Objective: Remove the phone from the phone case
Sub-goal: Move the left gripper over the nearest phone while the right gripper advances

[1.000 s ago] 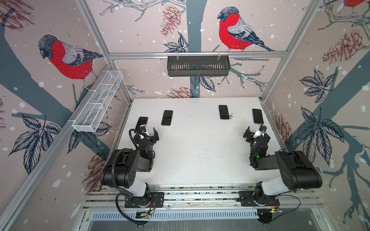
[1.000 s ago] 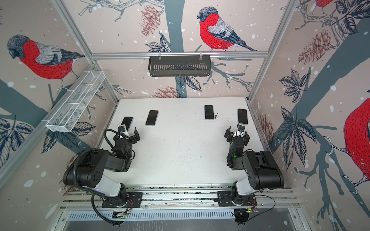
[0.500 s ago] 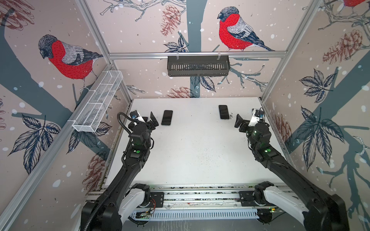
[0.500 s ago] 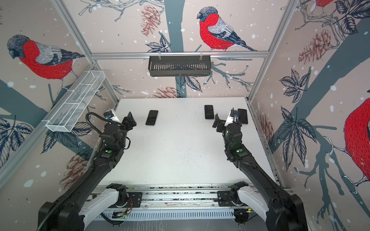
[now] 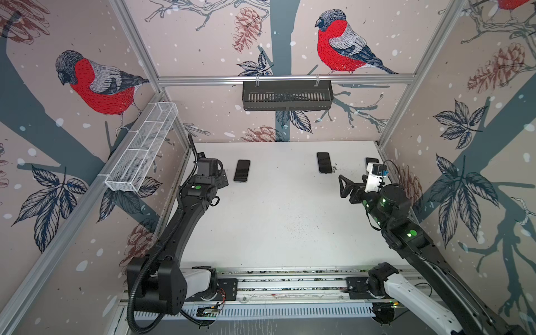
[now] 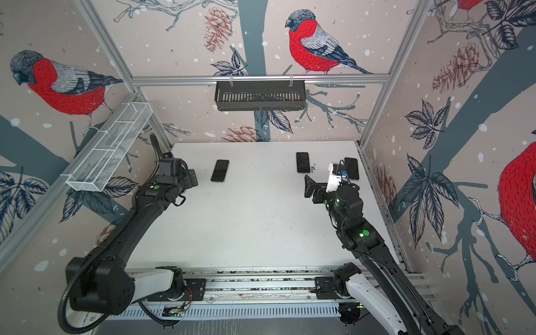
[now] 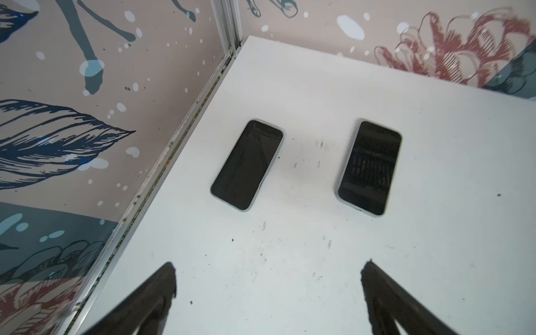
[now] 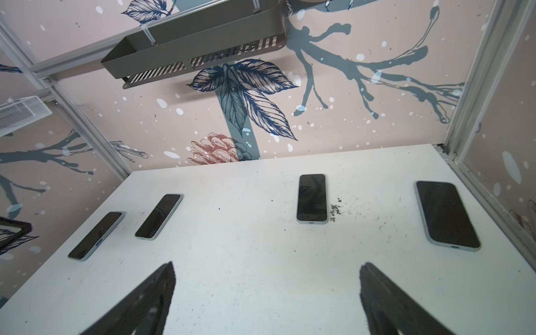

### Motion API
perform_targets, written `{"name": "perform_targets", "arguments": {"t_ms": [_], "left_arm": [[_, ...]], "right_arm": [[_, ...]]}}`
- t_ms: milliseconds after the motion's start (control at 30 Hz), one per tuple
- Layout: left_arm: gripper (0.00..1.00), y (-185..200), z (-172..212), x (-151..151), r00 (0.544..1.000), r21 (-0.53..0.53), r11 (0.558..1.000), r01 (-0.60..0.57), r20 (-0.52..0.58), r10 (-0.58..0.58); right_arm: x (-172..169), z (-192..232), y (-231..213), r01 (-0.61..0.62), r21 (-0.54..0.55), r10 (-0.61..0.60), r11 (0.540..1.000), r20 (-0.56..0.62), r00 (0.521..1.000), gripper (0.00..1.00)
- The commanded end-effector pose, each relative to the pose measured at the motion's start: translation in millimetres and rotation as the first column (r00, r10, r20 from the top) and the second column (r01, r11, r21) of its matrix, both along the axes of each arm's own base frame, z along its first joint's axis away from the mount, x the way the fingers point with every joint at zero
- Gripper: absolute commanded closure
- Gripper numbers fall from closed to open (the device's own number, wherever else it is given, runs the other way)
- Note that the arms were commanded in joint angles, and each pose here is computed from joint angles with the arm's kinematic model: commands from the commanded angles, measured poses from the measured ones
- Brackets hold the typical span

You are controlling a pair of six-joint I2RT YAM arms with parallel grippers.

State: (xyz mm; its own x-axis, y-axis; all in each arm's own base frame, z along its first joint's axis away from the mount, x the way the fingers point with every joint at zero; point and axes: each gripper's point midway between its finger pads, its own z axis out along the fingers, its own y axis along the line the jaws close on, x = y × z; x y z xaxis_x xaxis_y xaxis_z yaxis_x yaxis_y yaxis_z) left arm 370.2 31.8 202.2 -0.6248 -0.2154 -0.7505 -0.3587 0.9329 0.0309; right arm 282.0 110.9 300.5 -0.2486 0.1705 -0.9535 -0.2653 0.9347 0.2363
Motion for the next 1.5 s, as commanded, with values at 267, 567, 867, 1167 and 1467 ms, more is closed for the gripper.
{"name": "perform_targets", "arguments": {"t_ms": [267,567,867,1167,1467], "left_arm": [[0.04,15,-84,34,0.927,0.068,0.991,0.119,-0.364,-0.086],[0.05,28,-116,69,0.902,0.027,0.992,0.124,-0.419,-0.101],[0.06,49,-155,76,0.871,-0.091,0.991,0.100,-0.474,-0.131],[0.05,65,-161,82,0.885,-0.152,0.986,0.065,-0.447,-0.127],[0.05,74,-173,81,0.873,-0.164,0.986,0.035,-0.475,-0.110]], "right_arm": [[-19,-67,39,-0.133,0.115,0.153,0.984,-0.189,0.970,0.00],[-33,-100,56,-0.172,0.089,0.189,0.981,-0.261,0.946,0.00],[-31,-140,74,-0.200,0.085,0.217,0.976,-0.333,0.918,0.00],[-28,-143,92,-0.231,0.063,0.238,0.971,-0.354,0.904,0.00],[-24,-146,93,-0.226,0.007,0.212,0.974,-0.376,0.902,0.00]]}}
